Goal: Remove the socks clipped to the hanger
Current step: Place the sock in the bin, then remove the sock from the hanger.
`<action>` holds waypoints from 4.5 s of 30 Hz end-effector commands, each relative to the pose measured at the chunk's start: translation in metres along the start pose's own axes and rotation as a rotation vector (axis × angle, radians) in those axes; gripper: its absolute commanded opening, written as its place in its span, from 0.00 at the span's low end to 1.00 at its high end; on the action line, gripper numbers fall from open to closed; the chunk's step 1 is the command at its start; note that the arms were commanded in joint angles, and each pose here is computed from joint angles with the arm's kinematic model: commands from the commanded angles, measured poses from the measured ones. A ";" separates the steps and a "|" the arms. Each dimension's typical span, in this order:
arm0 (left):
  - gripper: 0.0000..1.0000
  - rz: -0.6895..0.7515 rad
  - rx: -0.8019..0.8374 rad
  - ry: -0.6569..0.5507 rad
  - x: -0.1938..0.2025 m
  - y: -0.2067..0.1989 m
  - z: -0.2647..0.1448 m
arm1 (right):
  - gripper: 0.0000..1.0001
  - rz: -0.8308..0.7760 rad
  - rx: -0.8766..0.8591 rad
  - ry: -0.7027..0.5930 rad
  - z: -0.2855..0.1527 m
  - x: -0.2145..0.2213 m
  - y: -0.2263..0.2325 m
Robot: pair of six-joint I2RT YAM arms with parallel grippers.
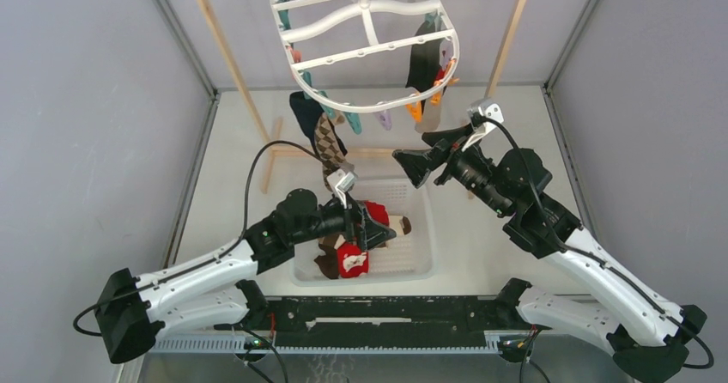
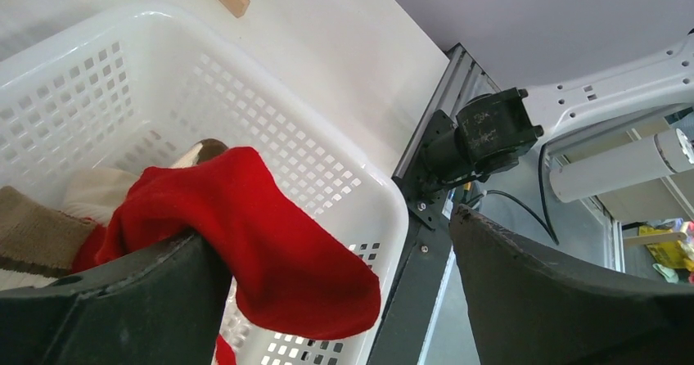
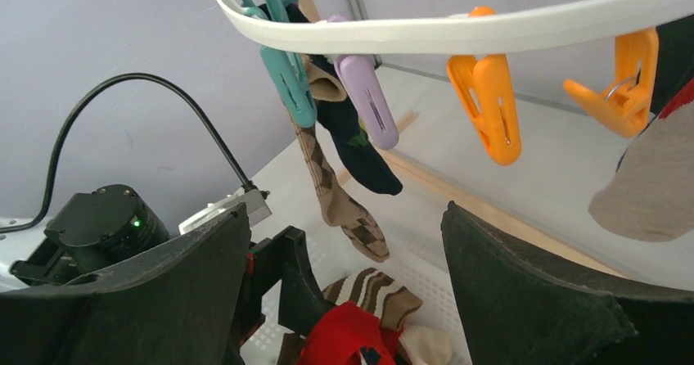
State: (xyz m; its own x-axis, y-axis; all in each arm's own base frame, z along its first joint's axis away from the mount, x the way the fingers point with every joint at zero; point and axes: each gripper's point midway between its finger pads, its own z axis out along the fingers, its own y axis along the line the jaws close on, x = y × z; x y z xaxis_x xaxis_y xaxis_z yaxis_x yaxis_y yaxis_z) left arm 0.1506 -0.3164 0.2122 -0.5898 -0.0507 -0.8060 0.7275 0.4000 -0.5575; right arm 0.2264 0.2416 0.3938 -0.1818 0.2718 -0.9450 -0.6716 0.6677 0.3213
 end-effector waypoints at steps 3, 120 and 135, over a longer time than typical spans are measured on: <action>1.00 0.043 0.006 -0.052 -0.017 -0.009 -0.010 | 0.93 0.008 0.018 -0.041 -0.009 -0.013 -0.007; 1.00 0.054 -0.601 -0.253 -0.066 0.060 -0.129 | 0.71 0.000 -0.234 0.140 0.131 0.165 0.028; 1.00 0.050 -0.599 -0.253 -0.064 0.061 -0.130 | 0.11 0.034 -0.297 0.174 0.125 0.169 0.039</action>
State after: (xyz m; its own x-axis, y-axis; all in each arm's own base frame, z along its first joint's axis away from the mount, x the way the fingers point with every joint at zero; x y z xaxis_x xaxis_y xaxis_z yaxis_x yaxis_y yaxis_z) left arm 0.1855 -0.1671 0.2556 -0.4134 -0.1744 -0.8937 0.3844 0.8563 -0.3450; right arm 0.2614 0.3919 0.2218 -0.3472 0.0917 -0.9333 -0.8080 0.4759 0.3474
